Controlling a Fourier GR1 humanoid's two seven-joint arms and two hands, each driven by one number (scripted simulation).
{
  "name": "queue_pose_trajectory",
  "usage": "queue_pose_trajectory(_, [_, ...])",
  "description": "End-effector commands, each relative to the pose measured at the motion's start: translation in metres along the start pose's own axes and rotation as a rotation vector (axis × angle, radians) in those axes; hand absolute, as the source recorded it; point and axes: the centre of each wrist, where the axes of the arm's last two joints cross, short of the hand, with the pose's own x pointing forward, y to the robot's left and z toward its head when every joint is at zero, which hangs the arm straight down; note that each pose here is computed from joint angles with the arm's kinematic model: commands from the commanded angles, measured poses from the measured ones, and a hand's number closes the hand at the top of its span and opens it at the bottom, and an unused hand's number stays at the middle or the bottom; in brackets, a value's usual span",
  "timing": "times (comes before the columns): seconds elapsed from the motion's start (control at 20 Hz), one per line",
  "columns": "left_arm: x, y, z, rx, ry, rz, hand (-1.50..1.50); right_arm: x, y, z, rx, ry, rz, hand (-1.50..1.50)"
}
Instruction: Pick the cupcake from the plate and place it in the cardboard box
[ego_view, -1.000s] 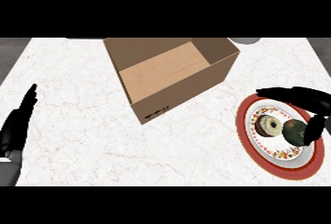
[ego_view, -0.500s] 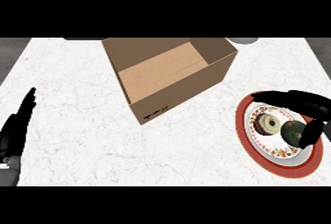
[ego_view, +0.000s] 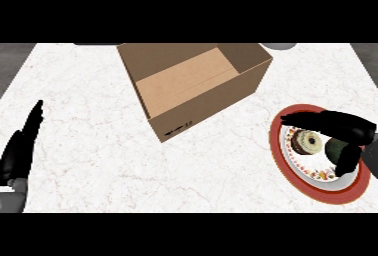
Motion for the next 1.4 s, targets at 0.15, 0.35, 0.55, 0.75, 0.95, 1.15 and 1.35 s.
queue_pose_trajectory(0.15, [0.013,0.012,-0.018,0.008,-0.022,0.0,0.0,0.002,0.024,-0.029,0.008,0.035,-0.053,1.5])
queue_pose_trajectory(0.35, [0.004,0.005,-0.013,0.005,-0.003,0.016,0.0,0.004,0.031,-0.034,-0.181,-0.001,0.049,1.5])
queue_pose_trajectory(0.55, [-0.004,0.005,-0.004,-0.002,0.015,0.013,0.0,-0.003,0.01,-0.032,-0.266,0.016,0.1,1.5])
queue_pose_trajectory(0.75, [0.007,0.008,-0.018,-0.009,0.001,0.004,0.0,0.003,0.006,-0.037,-0.388,0.013,0.141,1.5])
queue_pose_trajectory(0.95, [-0.007,0.014,-0.007,0.033,0.035,-0.003,0.0,0.005,0.01,-0.028,-0.527,0.375,0.055,1.5])
queue_pose_trajectory(1.15, [-0.008,0.015,-0.001,0.028,0.043,-0.002,0.0,0.006,0.02,-0.034,-0.642,0.725,-0.001,1.5])
queue_pose_trajectory(1.35, [-0.019,0.016,0.006,0.021,0.037,-0.001,0.0,0.047,-0.021,-0.042,-0.796,0.776,0.052,1.5])
